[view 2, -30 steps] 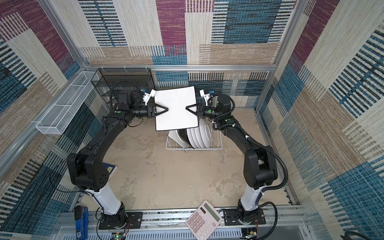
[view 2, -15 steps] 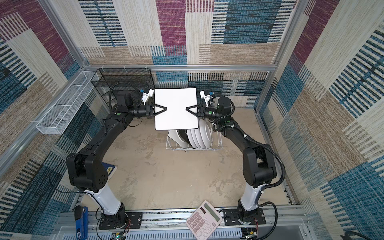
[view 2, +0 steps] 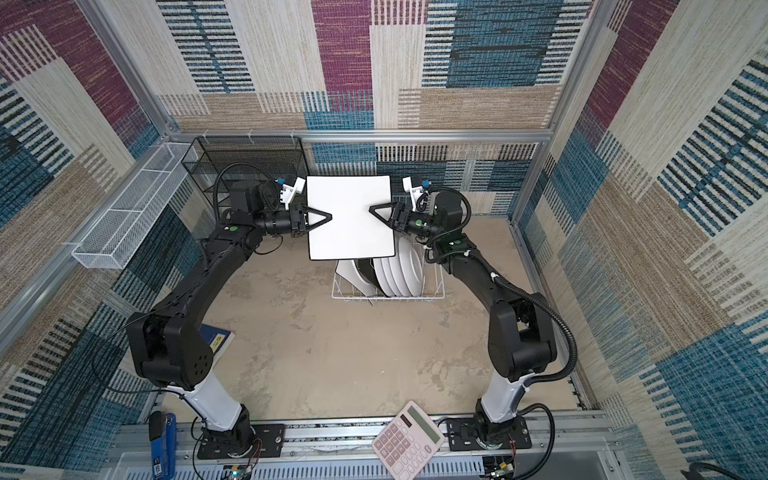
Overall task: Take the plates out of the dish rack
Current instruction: 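Release the right gripper and carry the plate toward the mesh shelf with the left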
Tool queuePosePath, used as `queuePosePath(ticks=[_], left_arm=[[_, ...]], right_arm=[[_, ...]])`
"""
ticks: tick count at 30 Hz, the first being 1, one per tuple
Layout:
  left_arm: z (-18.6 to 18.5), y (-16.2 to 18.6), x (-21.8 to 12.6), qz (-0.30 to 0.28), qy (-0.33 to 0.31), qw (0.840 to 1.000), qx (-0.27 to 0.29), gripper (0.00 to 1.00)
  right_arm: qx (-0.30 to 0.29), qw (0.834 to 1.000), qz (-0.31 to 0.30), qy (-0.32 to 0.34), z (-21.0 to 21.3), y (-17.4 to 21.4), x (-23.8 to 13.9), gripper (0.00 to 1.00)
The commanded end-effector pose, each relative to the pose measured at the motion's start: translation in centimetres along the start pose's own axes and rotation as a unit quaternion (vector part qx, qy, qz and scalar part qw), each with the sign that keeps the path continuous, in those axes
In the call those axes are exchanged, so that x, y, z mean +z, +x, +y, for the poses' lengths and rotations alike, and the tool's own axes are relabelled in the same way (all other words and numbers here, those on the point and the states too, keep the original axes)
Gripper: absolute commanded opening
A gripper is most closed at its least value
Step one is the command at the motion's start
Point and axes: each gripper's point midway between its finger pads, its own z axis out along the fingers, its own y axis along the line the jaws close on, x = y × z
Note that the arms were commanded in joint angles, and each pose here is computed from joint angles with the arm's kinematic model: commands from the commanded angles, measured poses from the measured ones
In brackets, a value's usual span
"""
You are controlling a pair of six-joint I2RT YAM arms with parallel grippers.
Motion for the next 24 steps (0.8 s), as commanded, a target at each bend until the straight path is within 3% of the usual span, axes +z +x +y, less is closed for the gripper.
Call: queuePosePath(ticks=[1,5,14,24], left_arm=[[-3.0,-2.0,-1.1,-0.027,0.027,0.998,0.051,0.00],[-3.6,-2.5,-2.2,-0.033,0.007,0.997,0.066,0.00],[-3.5,-2.2,-5.8,-0.024,-0.151,0.980,0.127,0.00],[-3.8,-3.6,-11.8,-0.057,-0.336,0.919,0.197,0.00]], right_arm=[[-0.053,0.998,-0.008,0.042,0.1,-1.0,-0.4,0.99],[-0.110,0.991,-0.012,0.070,1.3,-1.7,-1.5,0.99],[-0.232,0.965,-0.028,0.116,3.4,-1.4,-3.9,0.99],[-0.395,0.904,0.024,0.164,4.6,1.4,-3.9,0.99]])
